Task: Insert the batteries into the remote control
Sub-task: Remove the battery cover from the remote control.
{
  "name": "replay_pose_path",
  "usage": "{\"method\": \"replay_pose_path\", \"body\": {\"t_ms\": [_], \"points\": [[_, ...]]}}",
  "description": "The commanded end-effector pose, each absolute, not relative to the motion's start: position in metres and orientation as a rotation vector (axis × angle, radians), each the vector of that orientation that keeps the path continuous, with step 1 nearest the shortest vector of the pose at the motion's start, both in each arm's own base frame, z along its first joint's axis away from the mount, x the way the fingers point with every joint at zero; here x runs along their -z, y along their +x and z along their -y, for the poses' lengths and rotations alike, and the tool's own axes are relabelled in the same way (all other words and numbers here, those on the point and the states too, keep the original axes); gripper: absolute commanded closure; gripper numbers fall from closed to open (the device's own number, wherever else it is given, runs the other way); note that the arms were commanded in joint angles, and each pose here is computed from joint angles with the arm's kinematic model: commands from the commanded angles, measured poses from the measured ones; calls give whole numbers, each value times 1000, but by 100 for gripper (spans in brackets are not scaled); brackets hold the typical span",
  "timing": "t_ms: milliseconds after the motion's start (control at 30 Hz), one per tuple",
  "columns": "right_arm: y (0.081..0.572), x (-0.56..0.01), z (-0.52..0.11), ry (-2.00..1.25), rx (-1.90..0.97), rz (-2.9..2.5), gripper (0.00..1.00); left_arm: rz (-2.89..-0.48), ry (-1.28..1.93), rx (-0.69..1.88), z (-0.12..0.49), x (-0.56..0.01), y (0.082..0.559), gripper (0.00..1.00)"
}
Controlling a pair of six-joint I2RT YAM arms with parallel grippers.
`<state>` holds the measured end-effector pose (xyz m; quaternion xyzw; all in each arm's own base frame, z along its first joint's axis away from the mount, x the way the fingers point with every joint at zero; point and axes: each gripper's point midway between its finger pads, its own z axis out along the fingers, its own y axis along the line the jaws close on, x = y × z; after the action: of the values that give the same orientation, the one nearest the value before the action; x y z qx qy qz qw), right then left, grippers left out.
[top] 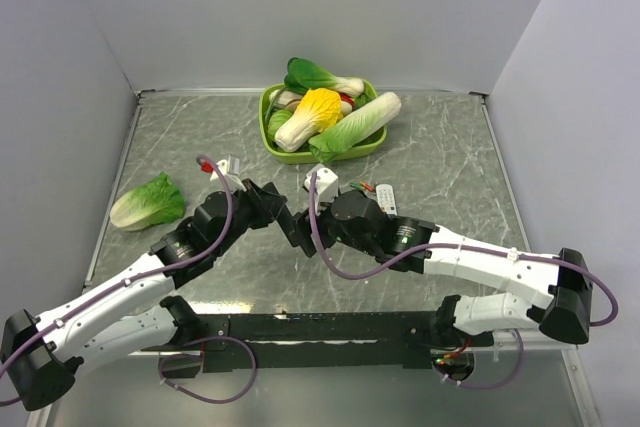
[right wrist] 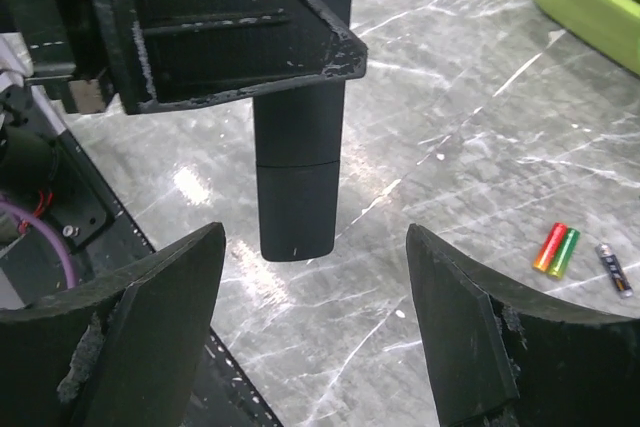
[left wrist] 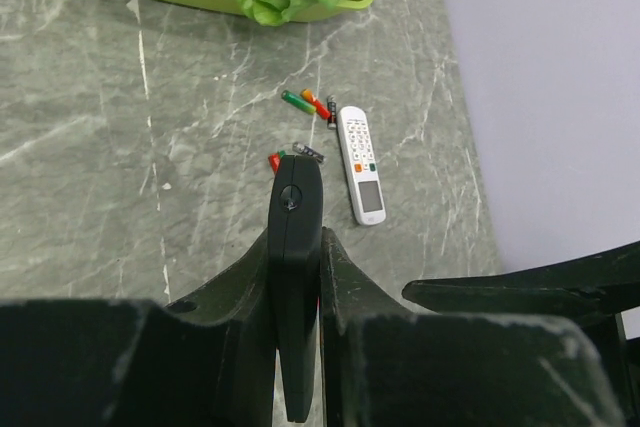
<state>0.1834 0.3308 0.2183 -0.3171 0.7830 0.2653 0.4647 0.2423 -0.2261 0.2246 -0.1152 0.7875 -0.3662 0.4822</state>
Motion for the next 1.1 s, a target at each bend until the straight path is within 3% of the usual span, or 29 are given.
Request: {"method": "replay_pose_path", "body": {"t_ms": [0,300,600,1067], "points": [[184,-234,-344,-783,-721,-1892,20,-1866,-331,928,223,-244,245,99],[182,-224,-355,-813,-801,-1943,26,-1859,-330,990,228,-246,239,99],[185,-226,-360,-814,-813,-1944,39,-1859,-329,999,229,-247,238,99],[201,-219,-356,-755,-735,-1978,38,-1846,-323,1028,230,-255,236,99]]}}
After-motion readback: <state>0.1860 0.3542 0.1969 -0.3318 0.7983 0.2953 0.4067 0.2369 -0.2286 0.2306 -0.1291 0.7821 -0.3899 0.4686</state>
